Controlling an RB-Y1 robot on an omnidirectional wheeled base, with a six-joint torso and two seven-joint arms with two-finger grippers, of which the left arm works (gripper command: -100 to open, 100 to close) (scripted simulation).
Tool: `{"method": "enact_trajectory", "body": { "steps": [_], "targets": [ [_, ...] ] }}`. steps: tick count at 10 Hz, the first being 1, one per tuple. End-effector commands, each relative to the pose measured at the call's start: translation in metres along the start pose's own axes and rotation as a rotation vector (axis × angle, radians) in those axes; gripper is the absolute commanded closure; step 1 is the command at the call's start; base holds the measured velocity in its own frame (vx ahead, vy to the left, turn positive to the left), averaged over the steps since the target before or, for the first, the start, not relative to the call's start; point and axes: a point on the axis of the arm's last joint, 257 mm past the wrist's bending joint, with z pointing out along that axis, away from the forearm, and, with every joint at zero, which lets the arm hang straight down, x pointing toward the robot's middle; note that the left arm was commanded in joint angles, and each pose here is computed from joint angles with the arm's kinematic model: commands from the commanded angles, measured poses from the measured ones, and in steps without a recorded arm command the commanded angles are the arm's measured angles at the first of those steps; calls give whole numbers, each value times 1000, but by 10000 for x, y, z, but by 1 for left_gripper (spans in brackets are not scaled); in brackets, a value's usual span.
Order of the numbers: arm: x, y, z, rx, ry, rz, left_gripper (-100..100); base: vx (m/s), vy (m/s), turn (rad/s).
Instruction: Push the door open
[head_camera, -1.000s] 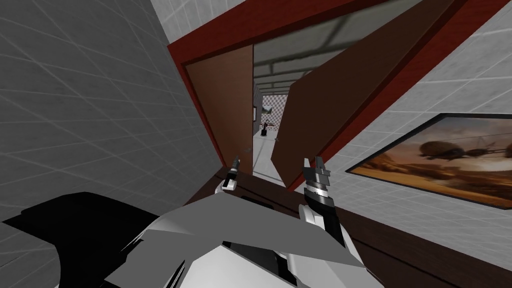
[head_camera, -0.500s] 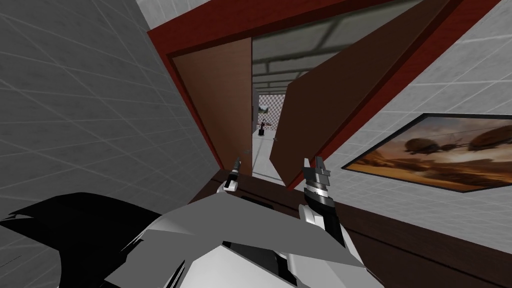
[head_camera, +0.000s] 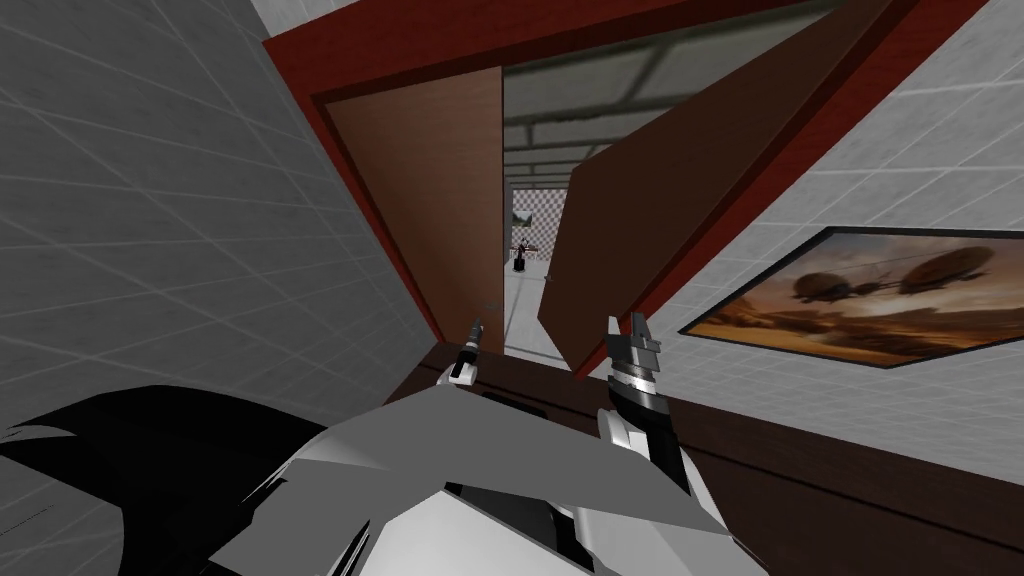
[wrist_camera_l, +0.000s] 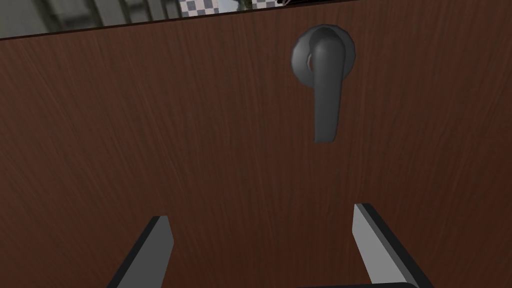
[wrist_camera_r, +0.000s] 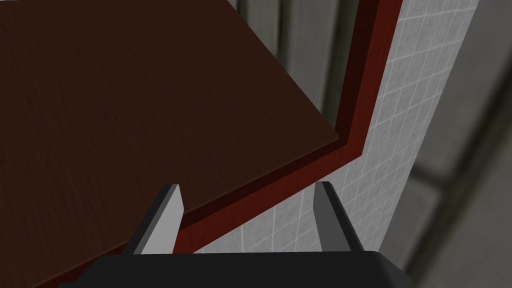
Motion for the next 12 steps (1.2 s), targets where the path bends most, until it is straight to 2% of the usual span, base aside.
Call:
{"method": "enact_trajectory", "body": {
  "steps": [1, 10, 11, 12],
  "targets": [
    [33, 89, -22, -17, 1, -2, -100, 38, 103, -123],
    [264, 499, -148, -101, 12, -21, -100, 34, 89, -100],
    [260, 479, -143, -97, 12, -20, -100, 7, 31, -15],
    [174, 483, -138, -96, 8, -5, -100, 85, 5, -22]
  ]
}}
